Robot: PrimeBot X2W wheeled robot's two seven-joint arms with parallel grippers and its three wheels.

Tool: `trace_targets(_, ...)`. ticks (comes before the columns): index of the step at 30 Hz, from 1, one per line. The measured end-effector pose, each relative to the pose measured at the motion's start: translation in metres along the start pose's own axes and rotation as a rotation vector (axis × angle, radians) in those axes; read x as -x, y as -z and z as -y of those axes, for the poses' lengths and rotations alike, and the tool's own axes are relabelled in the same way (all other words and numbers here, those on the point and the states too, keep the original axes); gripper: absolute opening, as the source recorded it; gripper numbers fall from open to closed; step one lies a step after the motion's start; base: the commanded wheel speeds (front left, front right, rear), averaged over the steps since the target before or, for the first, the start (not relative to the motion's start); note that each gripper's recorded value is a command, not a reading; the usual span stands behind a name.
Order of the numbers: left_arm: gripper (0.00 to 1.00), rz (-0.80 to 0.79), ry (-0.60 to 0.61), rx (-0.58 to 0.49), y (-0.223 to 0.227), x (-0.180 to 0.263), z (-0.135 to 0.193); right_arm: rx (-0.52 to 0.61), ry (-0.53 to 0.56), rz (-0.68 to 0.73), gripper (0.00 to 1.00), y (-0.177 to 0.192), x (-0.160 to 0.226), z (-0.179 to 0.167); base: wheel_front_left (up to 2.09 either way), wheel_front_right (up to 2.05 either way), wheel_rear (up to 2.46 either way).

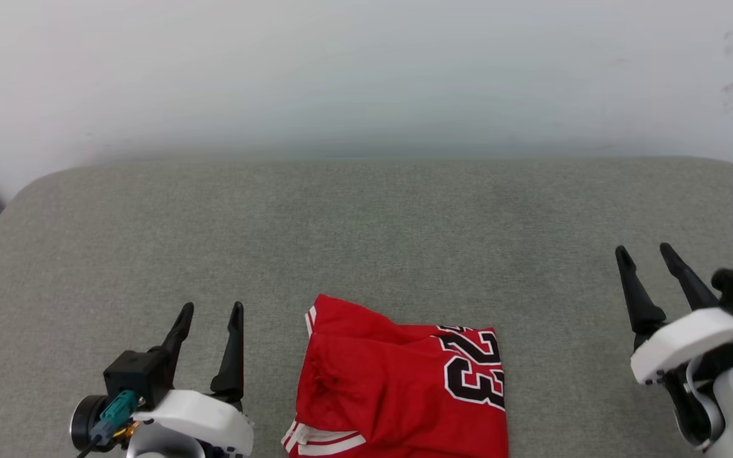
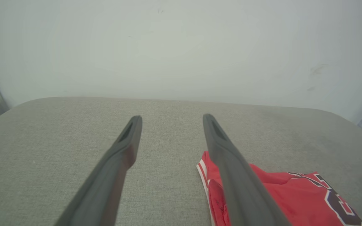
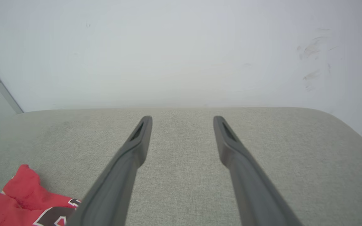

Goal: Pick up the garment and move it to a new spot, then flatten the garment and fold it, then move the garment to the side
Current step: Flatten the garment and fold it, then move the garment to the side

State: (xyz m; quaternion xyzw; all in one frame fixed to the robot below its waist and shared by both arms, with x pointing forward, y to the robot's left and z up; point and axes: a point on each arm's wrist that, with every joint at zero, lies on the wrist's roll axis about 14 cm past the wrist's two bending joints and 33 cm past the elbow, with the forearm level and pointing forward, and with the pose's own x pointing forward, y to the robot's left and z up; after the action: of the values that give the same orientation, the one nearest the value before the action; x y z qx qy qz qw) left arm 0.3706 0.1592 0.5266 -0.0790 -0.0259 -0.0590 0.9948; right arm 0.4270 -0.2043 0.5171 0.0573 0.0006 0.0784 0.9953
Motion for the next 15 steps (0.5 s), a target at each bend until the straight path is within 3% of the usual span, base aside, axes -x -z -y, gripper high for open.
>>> trace_targets(6, 1.00, 0.001, -0.008, -0.021, -0.001, 0.006, -0.001, 0.005, 0.067, 0.065, 1.00, -0.008, 0.040, -0.001, 0.00, 0.00, 0.00)
trace_targets(15, 1.00, -0.018, -0.032, -0.037, 0.004, 0.021, -0.008, 0.001, 0.094, 0.009, 1.00, -0.009, 0.090, -0.030, 0.00, 0.00, 0.00)
